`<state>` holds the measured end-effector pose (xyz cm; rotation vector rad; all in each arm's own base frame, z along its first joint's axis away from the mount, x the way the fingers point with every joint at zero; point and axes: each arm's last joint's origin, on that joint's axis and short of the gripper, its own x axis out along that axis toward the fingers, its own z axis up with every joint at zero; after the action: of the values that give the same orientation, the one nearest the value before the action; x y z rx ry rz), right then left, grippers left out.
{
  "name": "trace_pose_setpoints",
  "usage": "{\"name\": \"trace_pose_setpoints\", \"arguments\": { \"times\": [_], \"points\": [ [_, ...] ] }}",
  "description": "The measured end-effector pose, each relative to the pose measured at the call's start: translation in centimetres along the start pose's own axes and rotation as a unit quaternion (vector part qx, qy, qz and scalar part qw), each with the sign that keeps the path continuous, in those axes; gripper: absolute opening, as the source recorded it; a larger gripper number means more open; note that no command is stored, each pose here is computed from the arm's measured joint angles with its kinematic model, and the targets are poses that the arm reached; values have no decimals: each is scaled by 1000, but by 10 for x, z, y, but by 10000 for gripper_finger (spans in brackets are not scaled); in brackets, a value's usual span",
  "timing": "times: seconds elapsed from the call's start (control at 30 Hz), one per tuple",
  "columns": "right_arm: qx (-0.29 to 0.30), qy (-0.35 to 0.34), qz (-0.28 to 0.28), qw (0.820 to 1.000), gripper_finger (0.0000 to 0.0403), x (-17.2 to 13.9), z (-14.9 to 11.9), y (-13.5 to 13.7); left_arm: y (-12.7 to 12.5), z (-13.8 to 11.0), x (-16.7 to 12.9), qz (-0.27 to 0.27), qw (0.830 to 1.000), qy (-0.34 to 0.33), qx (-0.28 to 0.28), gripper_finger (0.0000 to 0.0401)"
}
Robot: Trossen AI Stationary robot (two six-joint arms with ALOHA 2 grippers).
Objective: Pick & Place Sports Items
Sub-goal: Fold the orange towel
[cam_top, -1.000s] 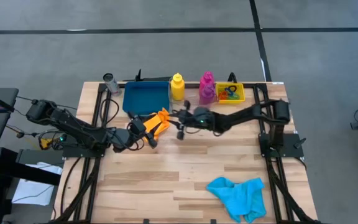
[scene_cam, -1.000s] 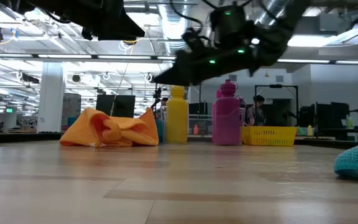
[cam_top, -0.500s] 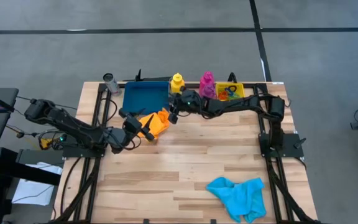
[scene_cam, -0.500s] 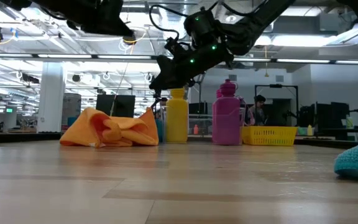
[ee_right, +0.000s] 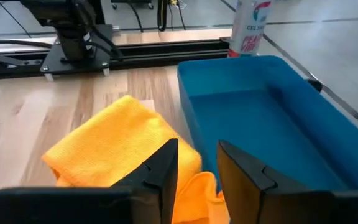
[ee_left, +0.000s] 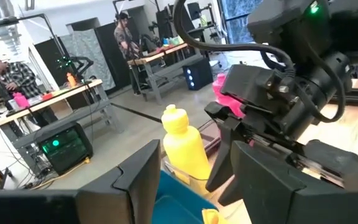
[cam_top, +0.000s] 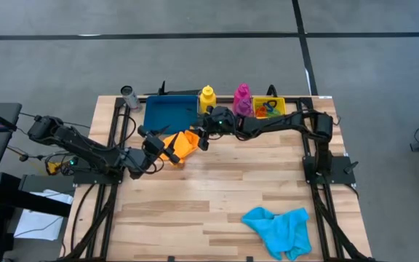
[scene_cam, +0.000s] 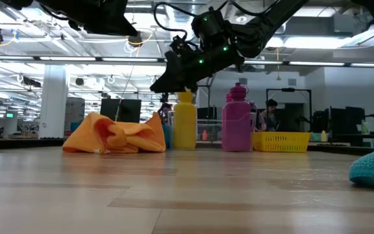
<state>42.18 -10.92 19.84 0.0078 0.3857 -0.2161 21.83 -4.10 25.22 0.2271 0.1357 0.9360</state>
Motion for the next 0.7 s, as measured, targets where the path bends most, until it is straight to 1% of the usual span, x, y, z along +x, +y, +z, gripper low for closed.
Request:
{"name": "trace_pose_setpoints", "arguments": {
  "times": [0.13,0.2,0.3,0.4,0.43,0.57,0.7],
  "points": [
    [6,6,-13,1000,103,10,-6,-10,0,0,0,0,1000,0,0,190],
    [14,-6,-16,1000,103,18,2,-13,0,0,0,0,1000,0,0,190],
    [20,27,-7,999,103,31,10,-13,0,0,0,0,1000,0,-1,190],
    [22,79,-1,997,103,43,2,-11,0,0,0,0,1000,-1,-2,190],
    [21,76,0,997,103,46,3,-10,0,0,0,0,1000,-1,-2,190],
    [20,71,-3,997,103,47,5,-9,0,0,0,0,1000,0,-2,190],
    [17,87,-41,995,103,46,1,-10,0,0,0,0,1000,0,-1,190]
  ]
}}
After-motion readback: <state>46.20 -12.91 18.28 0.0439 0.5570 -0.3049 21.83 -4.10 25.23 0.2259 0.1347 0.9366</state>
